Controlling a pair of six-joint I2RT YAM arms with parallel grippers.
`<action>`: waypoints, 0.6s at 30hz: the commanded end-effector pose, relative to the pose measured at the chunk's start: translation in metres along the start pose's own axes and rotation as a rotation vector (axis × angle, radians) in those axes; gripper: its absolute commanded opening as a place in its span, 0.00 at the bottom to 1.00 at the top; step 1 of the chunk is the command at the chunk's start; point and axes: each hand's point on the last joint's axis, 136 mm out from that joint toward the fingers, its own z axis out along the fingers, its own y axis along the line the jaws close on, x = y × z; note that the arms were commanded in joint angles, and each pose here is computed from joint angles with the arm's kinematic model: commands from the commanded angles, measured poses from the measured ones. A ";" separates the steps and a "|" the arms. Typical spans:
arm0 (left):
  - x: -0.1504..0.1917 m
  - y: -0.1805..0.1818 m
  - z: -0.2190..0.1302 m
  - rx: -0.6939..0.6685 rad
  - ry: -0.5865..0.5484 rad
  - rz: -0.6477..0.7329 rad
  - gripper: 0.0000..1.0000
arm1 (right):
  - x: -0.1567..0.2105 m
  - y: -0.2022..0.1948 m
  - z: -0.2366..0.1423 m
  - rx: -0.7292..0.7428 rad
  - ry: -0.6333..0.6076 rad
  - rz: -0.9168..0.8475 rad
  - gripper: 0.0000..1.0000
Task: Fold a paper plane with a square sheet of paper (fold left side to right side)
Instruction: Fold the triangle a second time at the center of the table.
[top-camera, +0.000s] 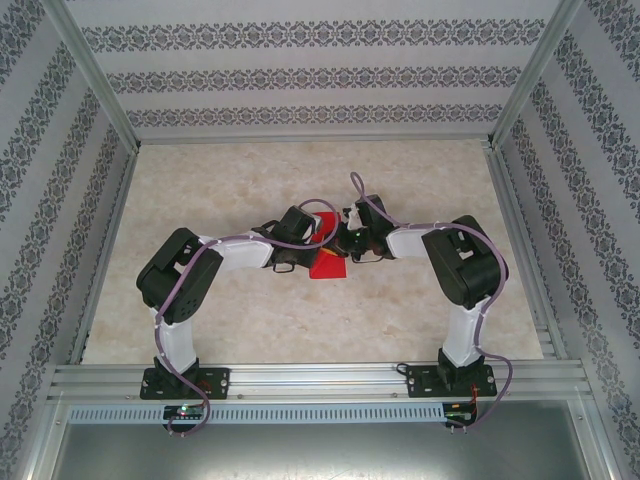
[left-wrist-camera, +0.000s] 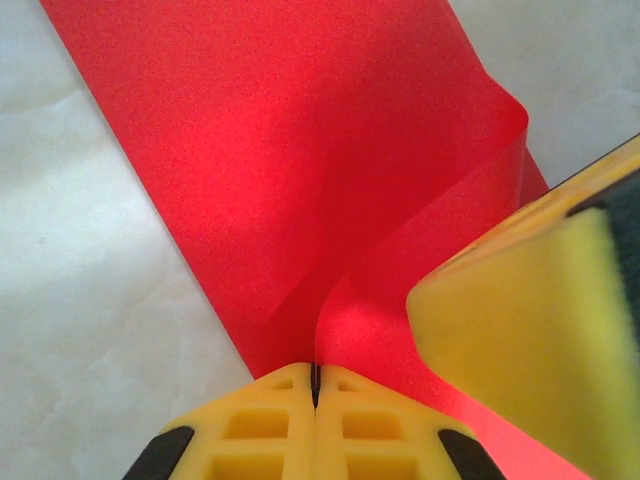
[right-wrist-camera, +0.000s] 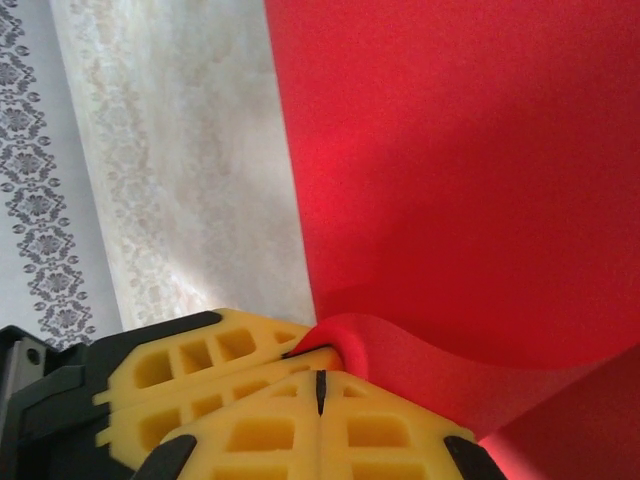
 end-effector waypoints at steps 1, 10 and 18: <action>0.008 0.004 0.005 0.000 0.043 0.008 0.00 | 0.002 -0.006 0.005 0.036 0.011 -0.030 0.00; 0.007 0.004 0.004 0.000 0.047 0.016 0.00 | 0.004 -0.023 0.003 0.125 0.018 -0.060 0.00; 0.003 0.002 0.003 0.007 0.037 0.012 0.00 | 0.005 -0.031 0.001 0.166 0.017 -0.070 0.00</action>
